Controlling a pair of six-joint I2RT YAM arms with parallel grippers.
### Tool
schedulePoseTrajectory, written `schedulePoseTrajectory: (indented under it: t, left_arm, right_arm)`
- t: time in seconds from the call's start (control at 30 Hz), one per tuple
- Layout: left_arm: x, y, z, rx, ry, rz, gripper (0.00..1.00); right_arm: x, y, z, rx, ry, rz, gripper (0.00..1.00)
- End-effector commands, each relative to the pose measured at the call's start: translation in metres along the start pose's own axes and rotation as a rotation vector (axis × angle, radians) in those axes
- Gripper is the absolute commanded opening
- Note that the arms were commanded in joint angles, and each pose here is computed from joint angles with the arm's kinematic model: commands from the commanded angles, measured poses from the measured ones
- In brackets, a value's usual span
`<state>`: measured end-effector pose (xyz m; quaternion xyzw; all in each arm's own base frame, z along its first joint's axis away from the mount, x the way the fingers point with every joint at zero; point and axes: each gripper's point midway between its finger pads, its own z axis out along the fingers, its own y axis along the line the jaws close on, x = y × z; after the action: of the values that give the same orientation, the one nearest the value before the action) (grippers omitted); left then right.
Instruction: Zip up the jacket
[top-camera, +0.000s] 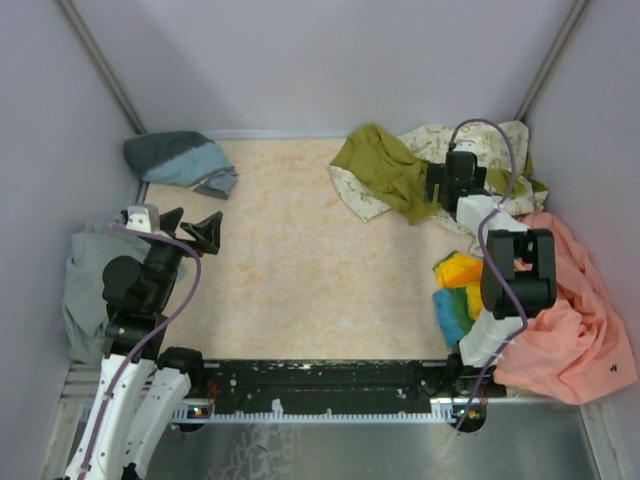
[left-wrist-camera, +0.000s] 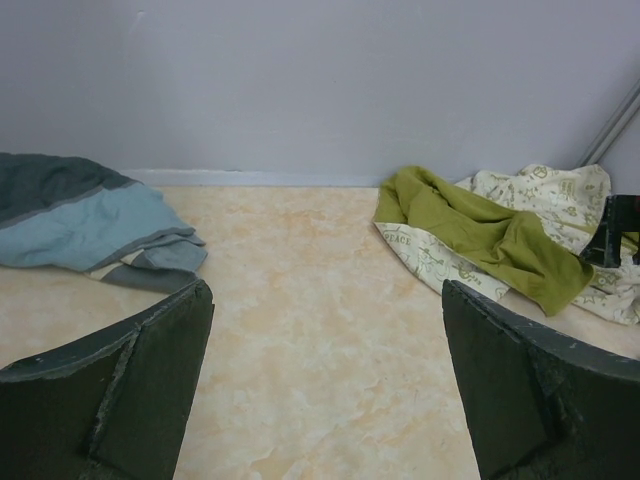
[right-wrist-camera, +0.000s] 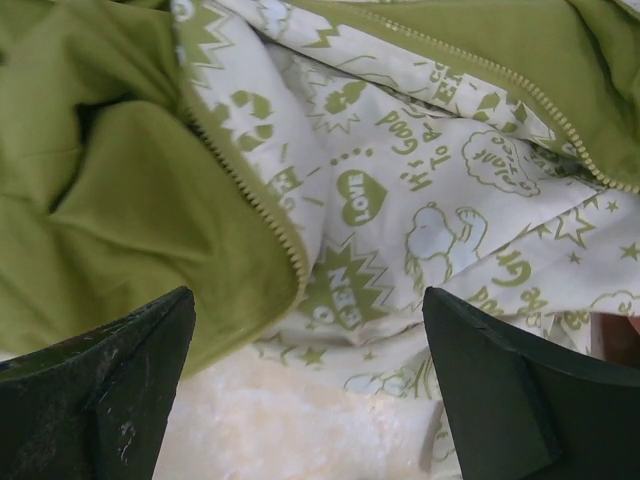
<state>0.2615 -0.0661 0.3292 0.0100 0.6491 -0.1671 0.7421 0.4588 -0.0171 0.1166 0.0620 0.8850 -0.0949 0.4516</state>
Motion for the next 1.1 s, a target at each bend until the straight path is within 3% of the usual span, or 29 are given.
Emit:
schedulePoseTrajectory:
  t: [0.0,0.23,0.37,0.43,0.6,0.63,0.87,1.07]
  left_arm:
    - [-0.003,-0.003,0.001,0.021,-0.019,0.006,1.0]
    - [-0.004,-0.008,0.0,0.048,-0.022,0.009,1.0]
    - [-0.004,-0.009,0.0,0.055,-0.02,0.006,1.0]
    - [-0.004,-0.009,0.0,0.057,-0.021,0.007,1.0]
    - [-0.005,-0.01,-0.002,0.058,-0.028,0.006,1.0]
    - [-0.006,-0.01,-0.002,0.061,-0.03,0.007,1.0]
    - [-0.008,-0.012,-0.004,0.07,-0.038,0.004,1.0]
    - [-0.008,-0.014,-0.005,0.079,-0.039,0.002,1.0]
  right_arm:
    - [-0.017,-0.003,0.033,-0.024,0.001,-0.01,0.96]
    - [0.017,0.026,0.069,-0.175,0.165,-0.013,0.95]
    - [0.027,0.04,0.075,-0.218,0.215,-0.022,0.83]
    - [0.028,0.053,0.076,-0.244,0.218,-0.042,0.67]
    - [0.025,0.101,0.068,-0.318,0.222,-0.092,0.03]
    - [0.022,0.117,0.063,-0.35,0.219,-0.095,0.0]
    - [-0.013,0.276,-0.022,-0.61,0.107,-0.077,0.0]
    - [-0.013,0.407,-0.128,-0.881,0.038,-0.129,0.0]
